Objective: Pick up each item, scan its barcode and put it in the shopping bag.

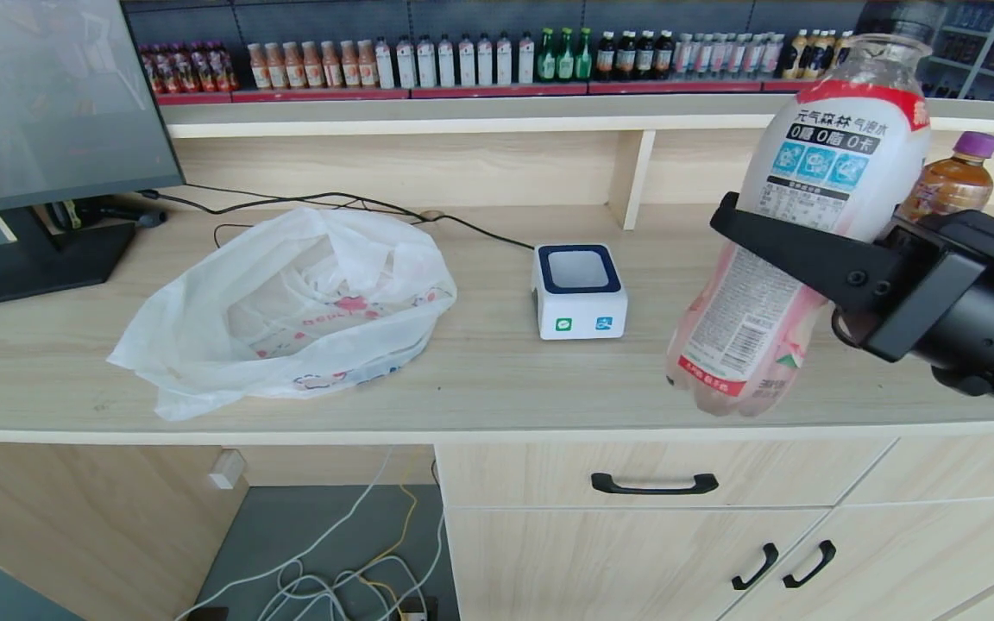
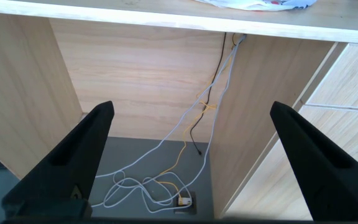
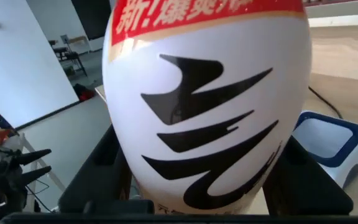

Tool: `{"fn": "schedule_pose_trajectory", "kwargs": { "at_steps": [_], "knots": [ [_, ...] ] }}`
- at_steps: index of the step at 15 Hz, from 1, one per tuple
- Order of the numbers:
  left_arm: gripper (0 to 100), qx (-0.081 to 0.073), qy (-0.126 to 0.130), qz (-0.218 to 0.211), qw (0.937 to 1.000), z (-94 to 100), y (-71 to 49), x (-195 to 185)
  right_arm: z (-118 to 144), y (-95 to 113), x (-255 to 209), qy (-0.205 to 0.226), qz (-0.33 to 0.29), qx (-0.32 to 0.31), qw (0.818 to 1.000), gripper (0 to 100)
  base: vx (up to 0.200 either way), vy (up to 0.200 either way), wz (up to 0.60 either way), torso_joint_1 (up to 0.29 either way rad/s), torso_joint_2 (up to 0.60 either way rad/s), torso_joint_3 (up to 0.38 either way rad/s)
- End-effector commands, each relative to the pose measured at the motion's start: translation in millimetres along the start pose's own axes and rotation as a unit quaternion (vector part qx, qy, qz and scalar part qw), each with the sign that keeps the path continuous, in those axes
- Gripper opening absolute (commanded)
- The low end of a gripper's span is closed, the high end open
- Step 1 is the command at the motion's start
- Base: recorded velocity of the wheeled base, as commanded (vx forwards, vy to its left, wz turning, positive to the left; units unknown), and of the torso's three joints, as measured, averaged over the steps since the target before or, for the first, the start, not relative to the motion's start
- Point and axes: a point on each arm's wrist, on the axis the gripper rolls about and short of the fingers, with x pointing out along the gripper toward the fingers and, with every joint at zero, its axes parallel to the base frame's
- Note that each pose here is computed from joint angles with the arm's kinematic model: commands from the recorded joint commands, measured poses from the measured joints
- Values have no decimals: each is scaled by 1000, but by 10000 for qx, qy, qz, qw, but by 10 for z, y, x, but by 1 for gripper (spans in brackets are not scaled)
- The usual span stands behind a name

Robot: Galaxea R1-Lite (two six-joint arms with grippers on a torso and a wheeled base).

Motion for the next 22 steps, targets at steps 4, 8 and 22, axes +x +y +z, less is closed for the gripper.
{"fn": "schedule_pose_trajectory", "kwargs": {
  "at_steps": [4, 8, 22],
  "knots": [
    [100, -2, -2, -5, 10000, 0, 0, 0, 67, 55, 250, -334, 614, 713, 9950, 0, 0, 0, 0, 0, 0, 0],
    [100, -2, -2, -5, 10000, 0, 0, 0, -15, 153, 351, -168, 1366, 799, 9873, 0, 0, 0, 0, 0, 0, 0],
    [100, -2, -2, 3, 10000, 0, 0, 0, 79, 206, 645, -390, 1866, 633, 9796, 0, 0, 0, 0, 0, 0, 0]
  ]
}}
